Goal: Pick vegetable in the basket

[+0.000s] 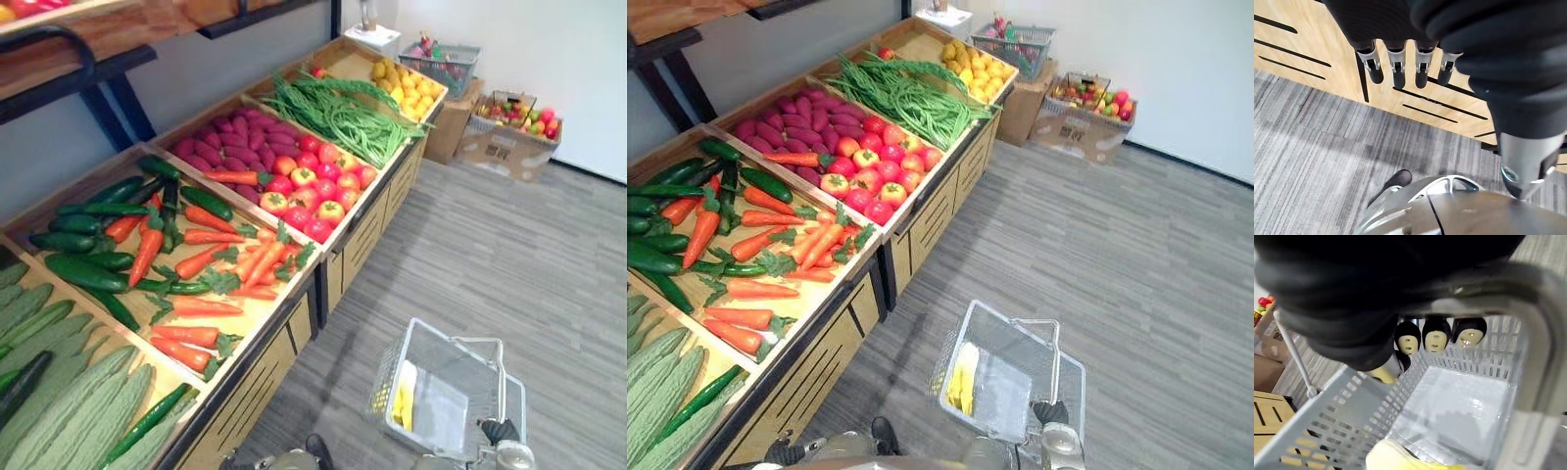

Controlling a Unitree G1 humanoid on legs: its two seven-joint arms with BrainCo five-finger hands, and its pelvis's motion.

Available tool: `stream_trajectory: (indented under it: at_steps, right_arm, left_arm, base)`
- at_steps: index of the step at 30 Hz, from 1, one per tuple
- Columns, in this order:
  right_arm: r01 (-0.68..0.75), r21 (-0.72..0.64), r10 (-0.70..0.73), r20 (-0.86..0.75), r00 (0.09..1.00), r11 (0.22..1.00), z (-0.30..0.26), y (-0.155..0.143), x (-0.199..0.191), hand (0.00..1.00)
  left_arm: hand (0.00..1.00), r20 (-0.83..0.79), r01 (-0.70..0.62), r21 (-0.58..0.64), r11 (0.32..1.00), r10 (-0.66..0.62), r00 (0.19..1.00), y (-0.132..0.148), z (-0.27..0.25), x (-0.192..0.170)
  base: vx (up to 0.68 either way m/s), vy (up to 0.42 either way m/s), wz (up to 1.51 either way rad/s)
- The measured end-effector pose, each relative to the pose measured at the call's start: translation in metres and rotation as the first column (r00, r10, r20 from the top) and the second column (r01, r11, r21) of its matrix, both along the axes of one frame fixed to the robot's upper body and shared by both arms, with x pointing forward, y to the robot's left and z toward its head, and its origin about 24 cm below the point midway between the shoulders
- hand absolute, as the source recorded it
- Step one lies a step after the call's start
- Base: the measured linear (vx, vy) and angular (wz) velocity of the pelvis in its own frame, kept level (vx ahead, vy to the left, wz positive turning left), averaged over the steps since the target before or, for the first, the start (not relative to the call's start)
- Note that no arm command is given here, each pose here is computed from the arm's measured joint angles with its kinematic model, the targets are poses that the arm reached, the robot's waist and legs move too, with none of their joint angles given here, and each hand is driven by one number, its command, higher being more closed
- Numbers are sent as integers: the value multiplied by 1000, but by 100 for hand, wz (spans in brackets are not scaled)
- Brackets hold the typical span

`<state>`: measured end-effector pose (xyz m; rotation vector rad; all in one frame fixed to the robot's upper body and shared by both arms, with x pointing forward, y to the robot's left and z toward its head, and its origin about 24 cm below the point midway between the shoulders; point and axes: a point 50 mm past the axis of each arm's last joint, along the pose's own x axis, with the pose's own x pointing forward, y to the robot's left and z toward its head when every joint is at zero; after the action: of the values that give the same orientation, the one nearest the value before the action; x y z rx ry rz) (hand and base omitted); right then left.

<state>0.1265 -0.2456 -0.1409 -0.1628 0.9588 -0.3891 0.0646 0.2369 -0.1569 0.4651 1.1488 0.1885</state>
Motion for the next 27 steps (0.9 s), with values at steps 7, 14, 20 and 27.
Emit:
stream_trajectory:
  at_steps: [7, 14, 20, 27]
  right_arm:
    - [56, 16, -56, -22, 998, 998, -4, -2, -8, 100]
    - [112, 45, -110, -52, 993, 993, -8, -2, -18, 100]
    - [86, -20, -86, -43, 995, 996, 1, -27, -11, 100]
    - [81, -31, -83, -101, 991, 996, -4, -26, -27, 100]
  left_arm:
    - [0, 24, -55, 19, 998, 54, 998, 10, 3, 4]
    - [0, 18, -135, 31, 990, 135, 991, 22, 4, -5]
    - [0, 13, -217, -25, 976, 218, 976, 4, -3, -10]
    - [0, 44, -235, -44, 971, 237, 971, 1, -1, 1]
  base:
    - [178, -119, 55]
    - [271, -425, 81]
    - [248, -391, 59]
    - [186, -248, 89]
